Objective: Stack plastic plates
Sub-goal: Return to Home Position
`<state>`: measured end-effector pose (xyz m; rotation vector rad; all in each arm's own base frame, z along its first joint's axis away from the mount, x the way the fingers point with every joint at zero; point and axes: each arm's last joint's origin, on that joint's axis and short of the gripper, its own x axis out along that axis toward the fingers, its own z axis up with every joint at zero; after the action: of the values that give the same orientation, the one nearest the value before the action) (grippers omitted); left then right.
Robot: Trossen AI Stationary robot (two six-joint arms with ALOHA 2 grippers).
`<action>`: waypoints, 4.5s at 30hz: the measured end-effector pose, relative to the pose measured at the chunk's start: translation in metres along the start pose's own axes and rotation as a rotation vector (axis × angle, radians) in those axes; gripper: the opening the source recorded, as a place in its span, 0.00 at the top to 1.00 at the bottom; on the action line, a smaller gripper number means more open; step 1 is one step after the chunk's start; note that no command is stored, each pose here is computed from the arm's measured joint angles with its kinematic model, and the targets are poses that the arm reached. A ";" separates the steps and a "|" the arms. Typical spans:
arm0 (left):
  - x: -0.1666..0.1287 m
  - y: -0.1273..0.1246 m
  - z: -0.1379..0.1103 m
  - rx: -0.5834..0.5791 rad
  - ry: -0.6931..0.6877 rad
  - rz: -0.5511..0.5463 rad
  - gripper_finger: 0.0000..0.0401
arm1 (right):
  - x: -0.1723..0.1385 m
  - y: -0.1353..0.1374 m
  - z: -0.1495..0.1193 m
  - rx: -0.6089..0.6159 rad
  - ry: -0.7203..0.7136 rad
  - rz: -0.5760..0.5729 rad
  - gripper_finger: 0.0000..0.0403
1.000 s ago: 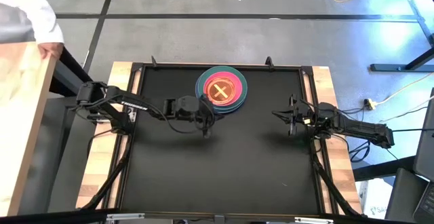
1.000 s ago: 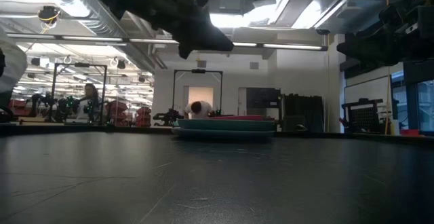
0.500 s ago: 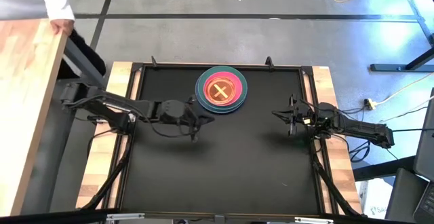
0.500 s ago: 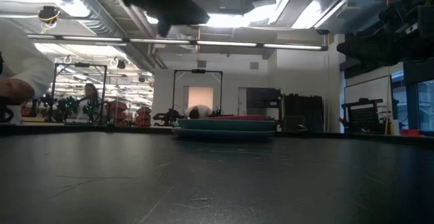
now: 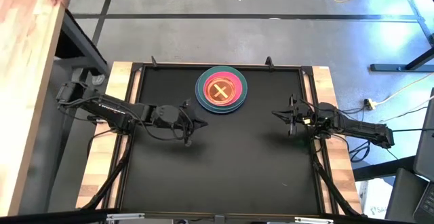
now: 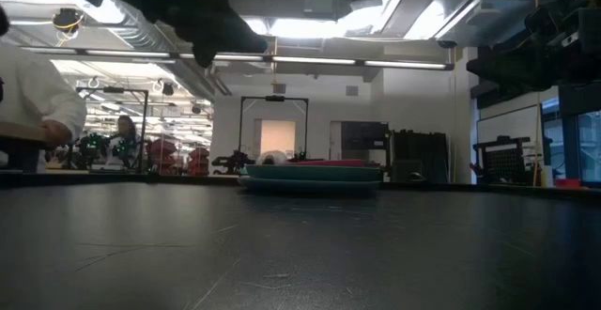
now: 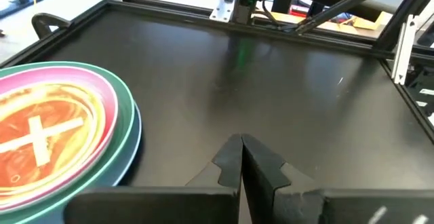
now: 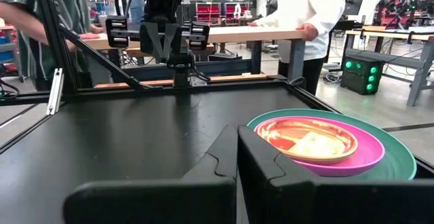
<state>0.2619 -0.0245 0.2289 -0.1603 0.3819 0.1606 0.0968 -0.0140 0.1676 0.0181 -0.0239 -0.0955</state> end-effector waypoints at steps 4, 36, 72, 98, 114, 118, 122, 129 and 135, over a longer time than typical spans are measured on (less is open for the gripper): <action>0.000 0.000 0.000 -0.001 -0.003 0.005 0.99 | 0.000 0.000 0.000 0.000 0.000 0.000 0.99; -0.041 0.007 -0.004 -0.039 -0.094 0.002 0.99 | 0.000 0.000 0.000 0.000 0.000 0.000 0.99; -0.073 0.026 -0.041 -0.078 -0.228 -0.010 0.99 | 0.000 0.000 0.000 0.000 0.000 0.000 0.99; -0.113 0.050 -0.104 -0.115 -0.402 -0.111 0.99 | 0.000 0.000 0.000 0.000 0.000 0.000 0.99; -0.131 0.055 -0.101 -0.093 -0.521 -0.131 0.99 | 0.000 0.000 0.000 0.000 0.000 0.000 0.99; -0.130 0.054 -0.102 -0.088 -0.501 -0.123 0.99 | 0.000 0.000 0.000 0.000 0.000 0.000 0.99; -0.130 0.054 -0.102 -0.091 -0.509 -0.125 0.99 | 0.000 0.000 0.000 0.000 0.000 0.000 0.99; -0.130 0.054 -0.102 -0.091 -0.508 -0.124 0.99 | 0.000 0.000 0.000 0.000 0.000 0.000 0.99; -0.130 0.054 -0.102 -0.091 -0.508 -0.124 0.99 | 0.000 0.000 0.000 0.000 0.000 0.000 0.99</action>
<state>0.0965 -0.0066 0.1786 -0.2253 -0.1418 0.0912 0.0968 -0.0140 0.1676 0.0181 -0.0239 -0.0955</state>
